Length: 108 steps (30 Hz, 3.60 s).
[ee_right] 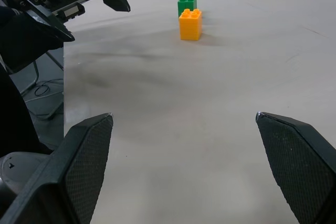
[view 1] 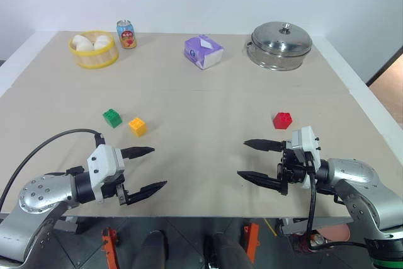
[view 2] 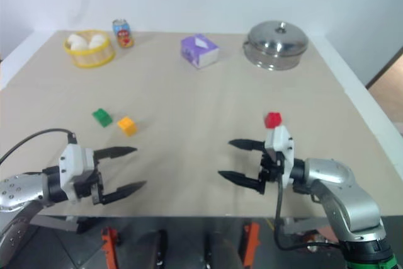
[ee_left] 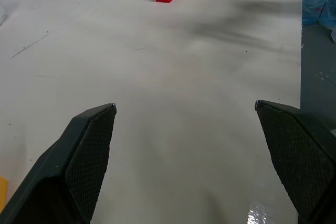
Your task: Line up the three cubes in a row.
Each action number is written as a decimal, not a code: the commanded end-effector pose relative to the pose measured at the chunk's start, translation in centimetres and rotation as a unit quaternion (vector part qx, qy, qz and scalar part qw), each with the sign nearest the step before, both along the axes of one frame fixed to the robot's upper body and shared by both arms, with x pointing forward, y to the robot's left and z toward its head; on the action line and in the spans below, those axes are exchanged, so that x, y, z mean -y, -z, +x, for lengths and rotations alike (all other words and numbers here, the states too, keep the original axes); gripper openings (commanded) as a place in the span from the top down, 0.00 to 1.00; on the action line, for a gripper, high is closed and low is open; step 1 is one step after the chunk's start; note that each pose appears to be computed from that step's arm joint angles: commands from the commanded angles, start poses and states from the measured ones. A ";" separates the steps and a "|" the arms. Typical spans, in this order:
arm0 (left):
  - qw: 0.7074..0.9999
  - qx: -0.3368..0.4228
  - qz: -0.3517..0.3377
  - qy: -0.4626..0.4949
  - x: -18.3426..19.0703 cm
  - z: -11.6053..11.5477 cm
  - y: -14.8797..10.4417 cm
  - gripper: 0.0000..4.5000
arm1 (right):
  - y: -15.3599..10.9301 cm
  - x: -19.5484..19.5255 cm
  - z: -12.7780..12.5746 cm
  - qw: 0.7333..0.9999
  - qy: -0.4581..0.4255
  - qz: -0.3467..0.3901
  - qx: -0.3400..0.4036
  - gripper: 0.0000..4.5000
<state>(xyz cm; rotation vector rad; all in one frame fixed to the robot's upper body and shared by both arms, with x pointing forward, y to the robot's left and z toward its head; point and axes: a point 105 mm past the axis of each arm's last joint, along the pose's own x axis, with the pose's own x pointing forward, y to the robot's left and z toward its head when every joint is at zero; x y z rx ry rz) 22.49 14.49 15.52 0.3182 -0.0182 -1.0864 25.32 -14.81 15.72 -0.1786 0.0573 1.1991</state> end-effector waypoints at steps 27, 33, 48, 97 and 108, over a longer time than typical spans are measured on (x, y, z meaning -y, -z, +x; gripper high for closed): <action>0.993 0.035 -0.108 -0.014 2.5 3.8 -4.0 0.03 | -3.2 3.6 6.3 0.939 0.308 0.120 0.093 0.00; 0.981 0.060 -0.185 -0.008 6.4 6.5 -4.8 0.03 | -1.5 5.7 9.6 0.870 0.474 0.079 0.107 0.00; 0.970 0.100 -0.211 0.066 11.3 8.4 -5.0 0.03 | 1.5 10.1 13.7 0.813 0.577 0.059 0.055 0.00; 0.996 0.034 -0.036 0.075 1.0 0.8 -2.1 0.00 | 4.3 -4.6 6.5 0.957 -0.265 -0.117 0.019 0.72; 0.997 0.033 -0.040 0.064 1.1 0.8 -2.2 0.00 | 5.1 -5.2 6.1 0.951 -0.282 -0.120 0.041 0.61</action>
